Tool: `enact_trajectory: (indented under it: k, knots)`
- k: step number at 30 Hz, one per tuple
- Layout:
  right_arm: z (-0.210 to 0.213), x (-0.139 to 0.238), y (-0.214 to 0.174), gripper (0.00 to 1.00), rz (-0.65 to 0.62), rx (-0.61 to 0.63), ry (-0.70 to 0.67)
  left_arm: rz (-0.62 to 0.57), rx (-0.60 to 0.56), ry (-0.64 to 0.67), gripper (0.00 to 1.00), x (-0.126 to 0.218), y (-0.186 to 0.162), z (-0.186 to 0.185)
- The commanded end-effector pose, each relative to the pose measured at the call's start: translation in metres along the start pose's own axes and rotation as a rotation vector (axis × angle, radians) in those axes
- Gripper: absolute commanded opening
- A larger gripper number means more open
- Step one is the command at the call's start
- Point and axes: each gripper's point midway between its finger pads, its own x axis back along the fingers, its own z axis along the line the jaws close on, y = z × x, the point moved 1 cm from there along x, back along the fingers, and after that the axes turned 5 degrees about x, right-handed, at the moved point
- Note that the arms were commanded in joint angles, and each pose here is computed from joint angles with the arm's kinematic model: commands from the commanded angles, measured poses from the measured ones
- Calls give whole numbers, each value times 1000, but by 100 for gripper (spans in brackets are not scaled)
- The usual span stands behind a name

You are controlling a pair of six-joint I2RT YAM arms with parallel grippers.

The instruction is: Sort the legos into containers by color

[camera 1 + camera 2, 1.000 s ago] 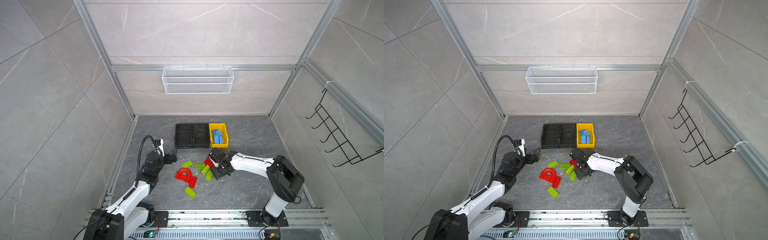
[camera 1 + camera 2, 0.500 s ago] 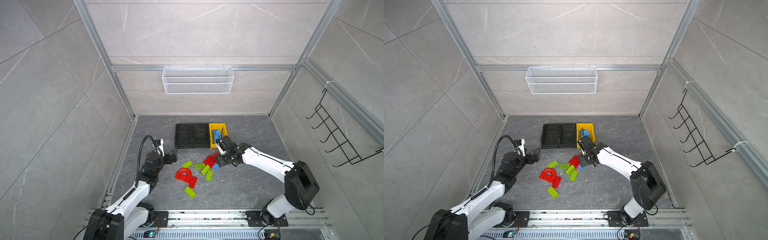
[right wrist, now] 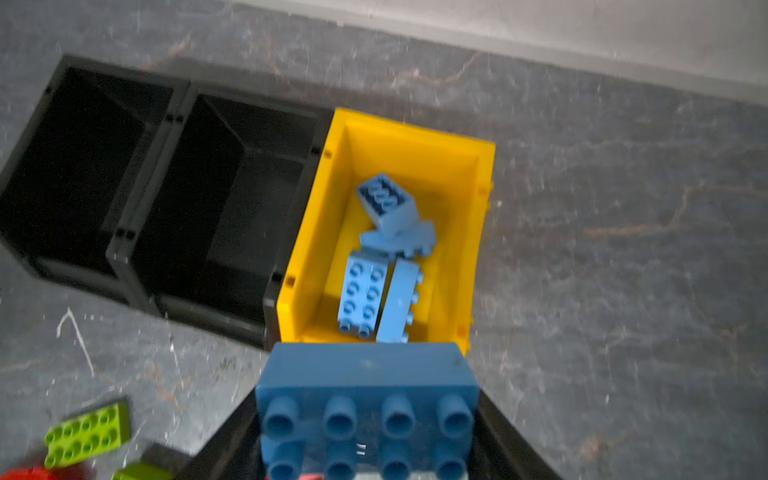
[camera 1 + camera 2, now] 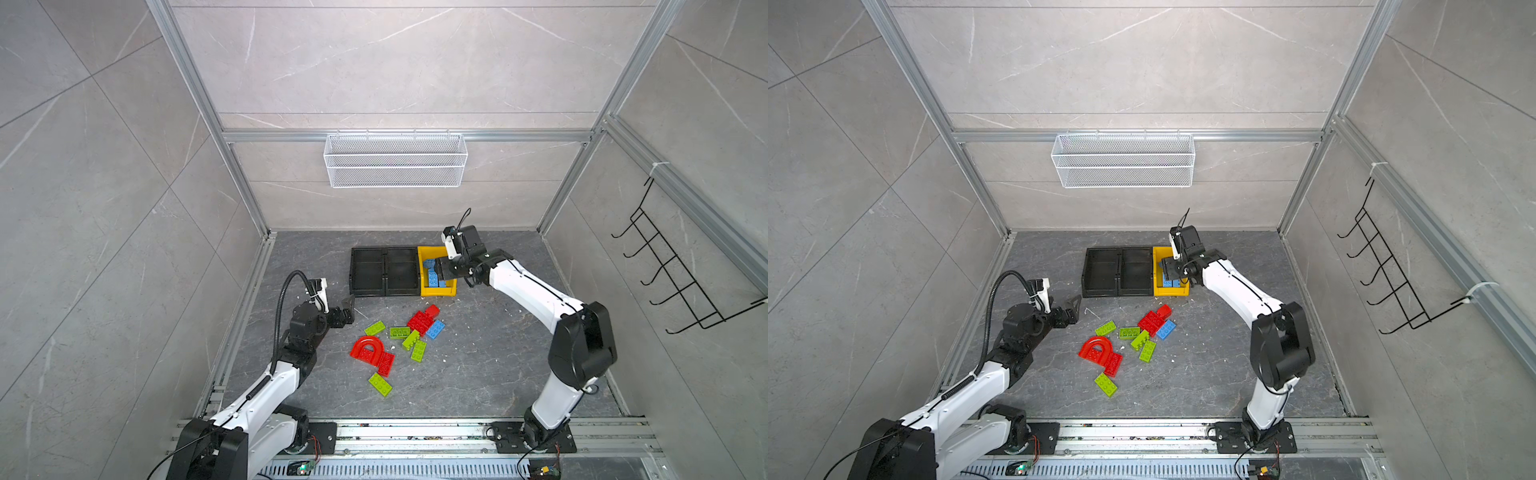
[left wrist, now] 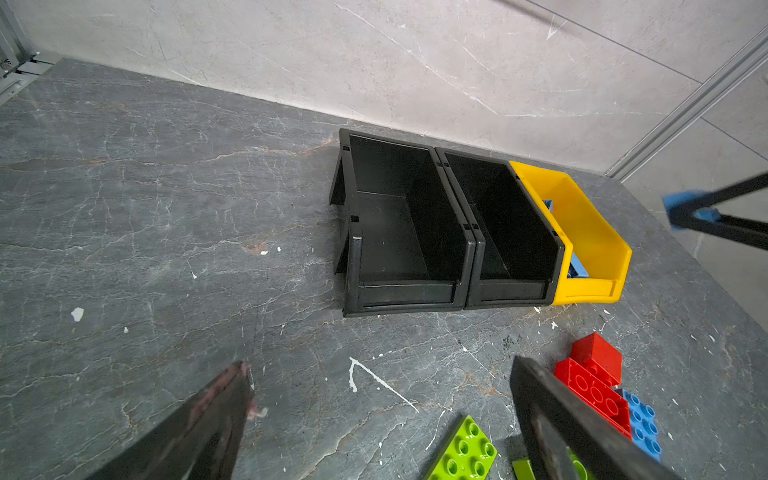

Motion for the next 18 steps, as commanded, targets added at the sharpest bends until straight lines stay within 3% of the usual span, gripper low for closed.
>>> enact_trajectory:
  k: [1, 7, 18]
  knots:
    - [-9, -23, 16, 64, -9, 7, 2, -53, -12, -12, 100, 0, 17, -6]
    - [-16, -54, 30, 64, -19, -30, 10, -54, -18, -7, 100, 0, 17, -5]
    - [-12, -86, 24, 65, 7, -53, 37, -54, -20, -3, 100, -1, 17, -5]
